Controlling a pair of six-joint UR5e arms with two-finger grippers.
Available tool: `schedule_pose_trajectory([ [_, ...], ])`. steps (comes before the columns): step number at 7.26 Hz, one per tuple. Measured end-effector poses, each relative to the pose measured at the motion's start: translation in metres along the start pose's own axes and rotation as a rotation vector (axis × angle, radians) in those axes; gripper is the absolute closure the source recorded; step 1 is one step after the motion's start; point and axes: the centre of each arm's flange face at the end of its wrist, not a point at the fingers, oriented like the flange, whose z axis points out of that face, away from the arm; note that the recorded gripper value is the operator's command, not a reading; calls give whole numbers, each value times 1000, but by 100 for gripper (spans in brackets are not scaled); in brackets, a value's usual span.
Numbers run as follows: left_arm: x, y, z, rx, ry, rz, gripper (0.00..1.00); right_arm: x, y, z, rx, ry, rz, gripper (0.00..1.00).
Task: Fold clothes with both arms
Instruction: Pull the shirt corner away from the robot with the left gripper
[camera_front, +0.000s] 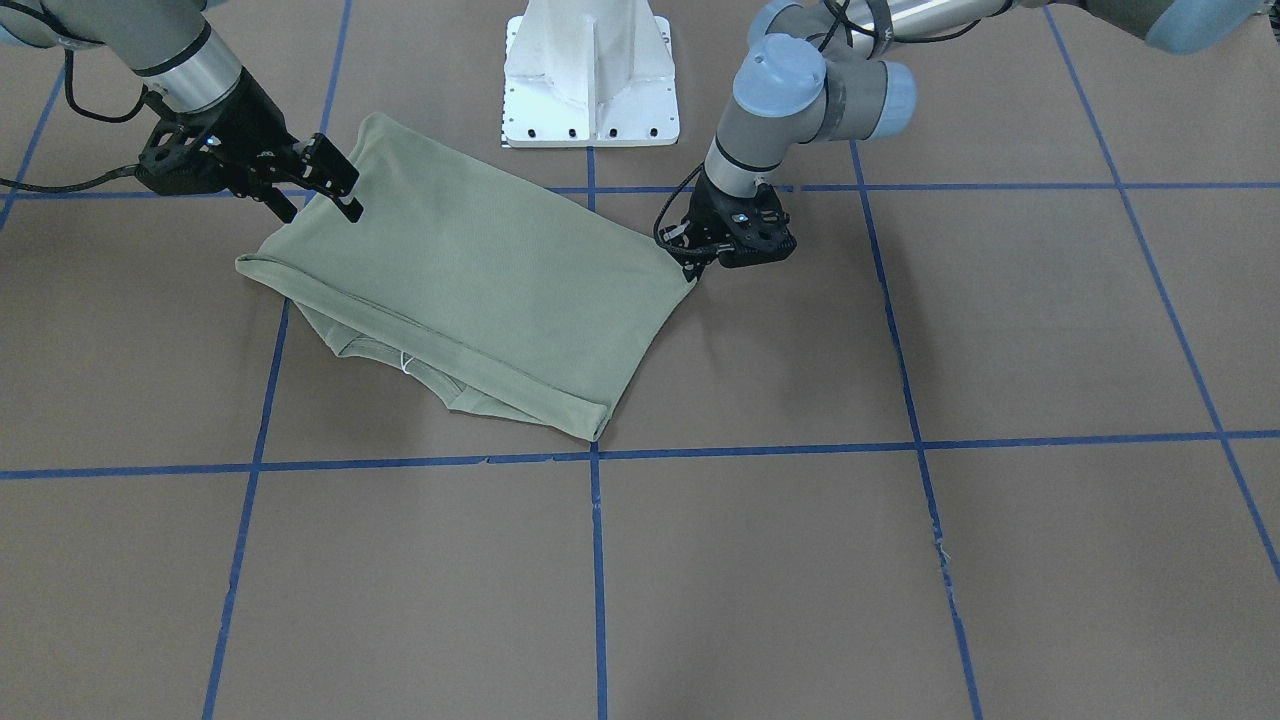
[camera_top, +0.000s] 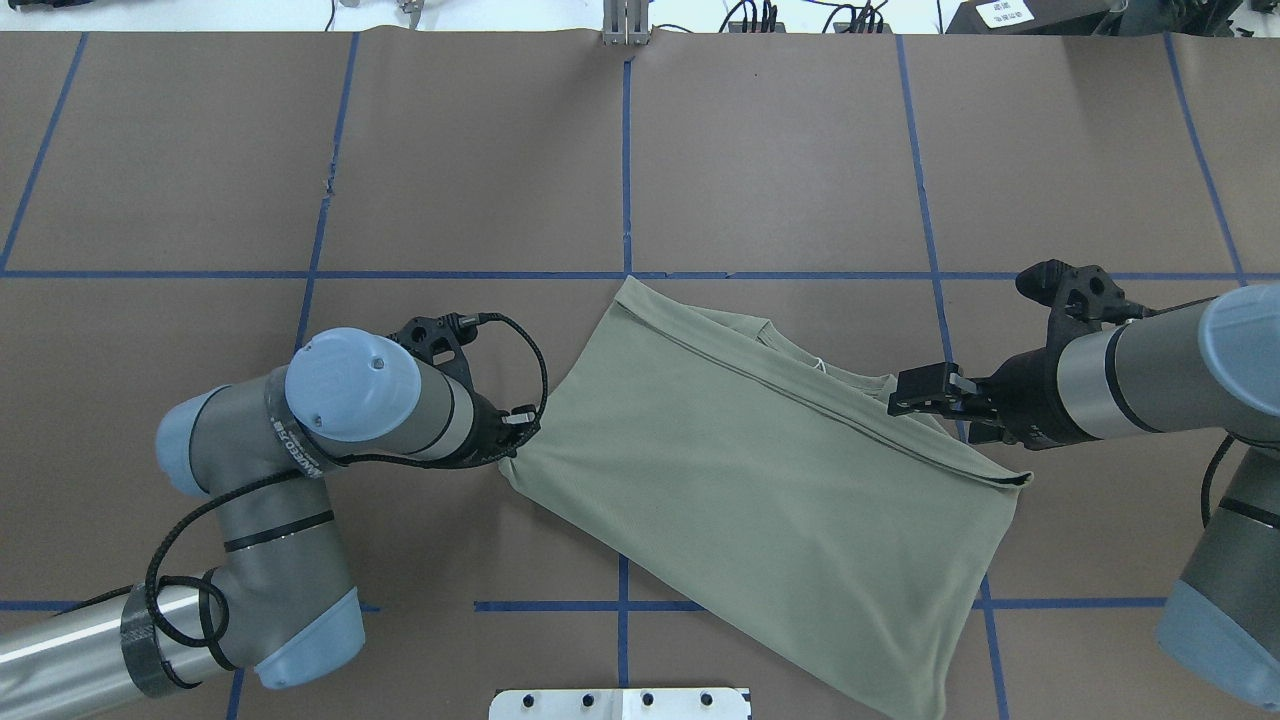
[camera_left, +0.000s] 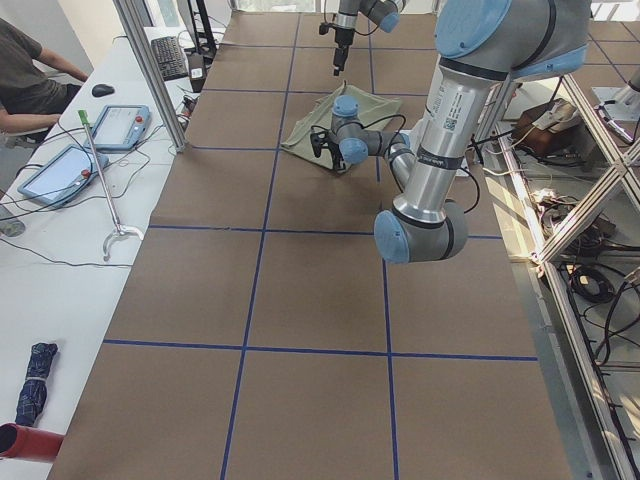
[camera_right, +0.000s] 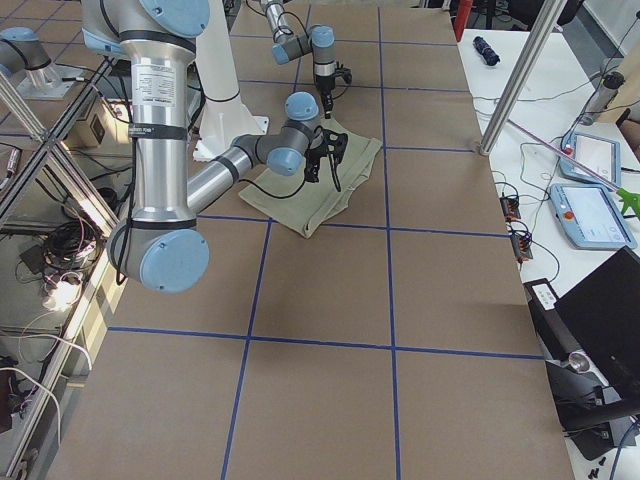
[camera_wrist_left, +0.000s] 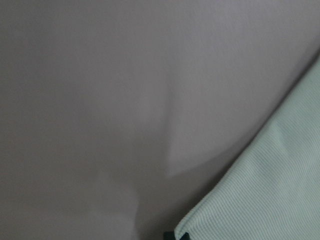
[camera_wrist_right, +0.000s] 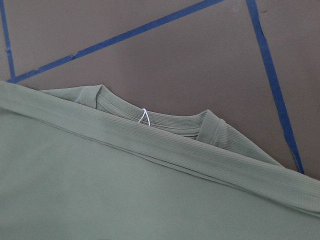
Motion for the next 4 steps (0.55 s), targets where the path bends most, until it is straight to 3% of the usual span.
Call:
schedule_pose_trajectory([
  [4,-13,-102,-12,180,-49,-5,100,-3,0,0,1,-5,-3,0],
])
